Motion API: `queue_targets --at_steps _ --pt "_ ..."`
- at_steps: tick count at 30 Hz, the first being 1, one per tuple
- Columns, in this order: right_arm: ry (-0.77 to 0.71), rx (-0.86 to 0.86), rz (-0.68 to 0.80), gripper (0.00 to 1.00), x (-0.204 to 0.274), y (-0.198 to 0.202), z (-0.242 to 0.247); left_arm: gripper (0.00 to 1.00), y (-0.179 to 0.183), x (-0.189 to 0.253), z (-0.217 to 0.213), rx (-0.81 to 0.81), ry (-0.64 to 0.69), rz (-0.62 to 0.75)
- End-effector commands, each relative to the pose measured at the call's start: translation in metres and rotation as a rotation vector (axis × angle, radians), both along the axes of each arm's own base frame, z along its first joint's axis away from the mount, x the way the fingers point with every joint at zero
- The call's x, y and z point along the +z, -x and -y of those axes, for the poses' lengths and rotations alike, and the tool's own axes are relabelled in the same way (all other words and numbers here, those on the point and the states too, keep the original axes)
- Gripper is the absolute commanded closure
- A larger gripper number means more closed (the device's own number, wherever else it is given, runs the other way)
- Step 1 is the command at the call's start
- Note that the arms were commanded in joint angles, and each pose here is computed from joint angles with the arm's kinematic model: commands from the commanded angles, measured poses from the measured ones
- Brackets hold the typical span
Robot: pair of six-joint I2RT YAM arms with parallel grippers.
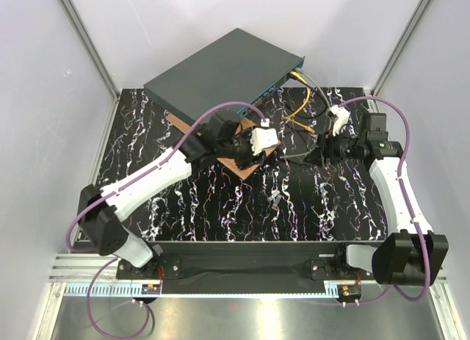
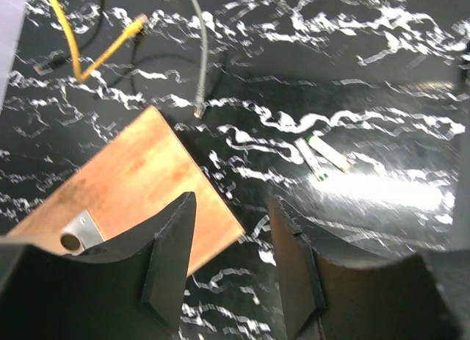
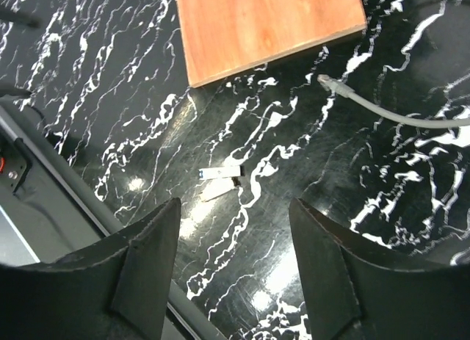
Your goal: Insert the plug into the switch port
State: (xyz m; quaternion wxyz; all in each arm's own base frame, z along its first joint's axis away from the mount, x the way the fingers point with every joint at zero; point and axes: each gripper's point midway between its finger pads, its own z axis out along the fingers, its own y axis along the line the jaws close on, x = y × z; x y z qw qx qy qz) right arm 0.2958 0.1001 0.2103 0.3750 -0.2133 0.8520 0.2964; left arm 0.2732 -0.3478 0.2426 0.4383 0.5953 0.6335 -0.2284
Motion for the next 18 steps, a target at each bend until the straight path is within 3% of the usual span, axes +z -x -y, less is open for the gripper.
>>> queue_targets --at_steps 1,4,6,9,14,18 --pt "-0.029 0.042 0.061 0.31 0.002 -0.006 -0.006 0.50 -0.019 0.023 0.025 -0.012 0.107 0.097" --pt "-0.006 0.022 0.064 0.33 -0.010 -0.016 0.000 0.53 -0.034 0.017 0.030 0.039 0.119 0.115" --pt "-0.032 -0.001 0.052 0.36 -0.007 -0.024 0.000 0.62 -0.053 0.049 0.039 0.092 0.206 0.194" --pt "-0.125 -0.031 0.066 0.46 0.013 -0.050 -0.007 0.63 -0.073 0.096 0.042 0.146 0.273 0.275" --pt "-0.247 0.003 0.074 0.55 0.039 -0.100 -0.020 0.62 -0.068 0.163 0.035 0.179 0.399 0.362" --pt "-0.278 0.029 0.076 0.55 0.057 -0.125 -0.038 0.62 -0.097 0.196 0.006 0.419 0.436 0.334"
